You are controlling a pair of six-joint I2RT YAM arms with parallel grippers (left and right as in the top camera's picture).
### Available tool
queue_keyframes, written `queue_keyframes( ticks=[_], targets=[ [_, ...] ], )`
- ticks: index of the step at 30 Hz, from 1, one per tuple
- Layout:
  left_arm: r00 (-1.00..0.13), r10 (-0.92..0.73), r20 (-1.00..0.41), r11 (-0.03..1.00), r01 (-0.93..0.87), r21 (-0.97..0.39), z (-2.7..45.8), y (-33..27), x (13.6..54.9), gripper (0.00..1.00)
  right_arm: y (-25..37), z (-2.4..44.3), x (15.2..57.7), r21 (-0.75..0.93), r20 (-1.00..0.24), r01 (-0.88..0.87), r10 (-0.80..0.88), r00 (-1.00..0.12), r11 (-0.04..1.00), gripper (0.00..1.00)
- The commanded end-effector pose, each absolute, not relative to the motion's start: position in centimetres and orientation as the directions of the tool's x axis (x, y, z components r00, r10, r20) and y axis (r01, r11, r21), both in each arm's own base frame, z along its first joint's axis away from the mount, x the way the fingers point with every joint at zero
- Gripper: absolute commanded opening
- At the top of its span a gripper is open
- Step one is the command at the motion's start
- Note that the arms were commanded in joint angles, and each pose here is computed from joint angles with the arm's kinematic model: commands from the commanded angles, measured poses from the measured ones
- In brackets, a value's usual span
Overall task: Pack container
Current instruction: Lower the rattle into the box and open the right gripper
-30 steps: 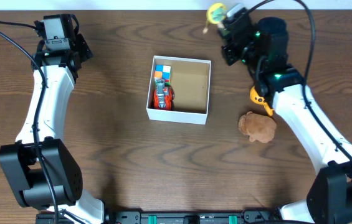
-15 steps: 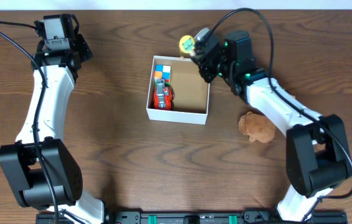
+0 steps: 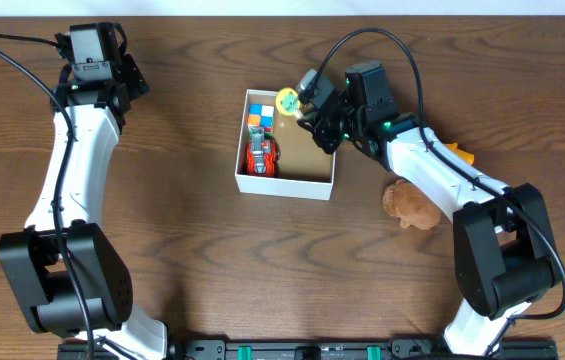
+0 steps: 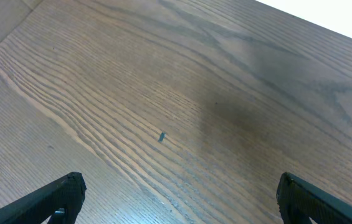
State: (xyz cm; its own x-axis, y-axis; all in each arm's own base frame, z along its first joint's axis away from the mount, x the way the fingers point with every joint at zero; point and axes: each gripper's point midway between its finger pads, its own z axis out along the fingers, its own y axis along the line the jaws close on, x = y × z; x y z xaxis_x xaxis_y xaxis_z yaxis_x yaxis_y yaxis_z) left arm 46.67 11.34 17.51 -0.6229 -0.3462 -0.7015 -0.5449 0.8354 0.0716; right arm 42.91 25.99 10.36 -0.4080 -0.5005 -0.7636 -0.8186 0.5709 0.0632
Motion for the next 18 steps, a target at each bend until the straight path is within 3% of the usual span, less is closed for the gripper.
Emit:
queue_keyframes(
  ticks=[1,5,9,13,16,18],
  targets=[
    [-0.609,-0.342,-0.715,0.832,-0.551,0.072,18.4,11.6,46.7,0.98,26.2,10.8,42.7,0.018,-0.769,-0.855,-0.539,-0.344,0.519,0.01],
    [-0.609,-0.342,-0.715,0.831,-0.551,0.072,18.4,11.7,46.7,0.98,25.6,10.8,43.1,0.004,-0.764,-0.845,-0.543,-0.348,0.536,0.02],
    [-0.609,-0.342,-0.715,0.832,-0.551,0.072,18.4,11.6,46.7,0.98,25.4,10.7,43.2,0.005,-0.761,-0.841,-0.544,-0.354,0.541,0.13],
    [-0.609,-0.342,-0.715,0.832,-0.551,0.072,18.4,11.6,46.7,0.98,25.3,10.6,43.2,0.005,-0.759,-0.839,-0.544,-0.358,0.544,0.12],
    [-0.609,-0.342,-0.715,0.832,-0.551,0.072,18.4,11.6,46.7,0.98,25.0,10.6,43.4,0.009,-0.76,-0.831,-0.537,-0.367,0.556,0.52],
    [-0.609,-0.342,-0.715,0.832,-0.551,0.072,18.4,11.6,46.7,0.98,24.8,10.7,43.7,0.002,-0.758,-0.823,-0.536,-0.371,0.568,0.58]
  ],
)
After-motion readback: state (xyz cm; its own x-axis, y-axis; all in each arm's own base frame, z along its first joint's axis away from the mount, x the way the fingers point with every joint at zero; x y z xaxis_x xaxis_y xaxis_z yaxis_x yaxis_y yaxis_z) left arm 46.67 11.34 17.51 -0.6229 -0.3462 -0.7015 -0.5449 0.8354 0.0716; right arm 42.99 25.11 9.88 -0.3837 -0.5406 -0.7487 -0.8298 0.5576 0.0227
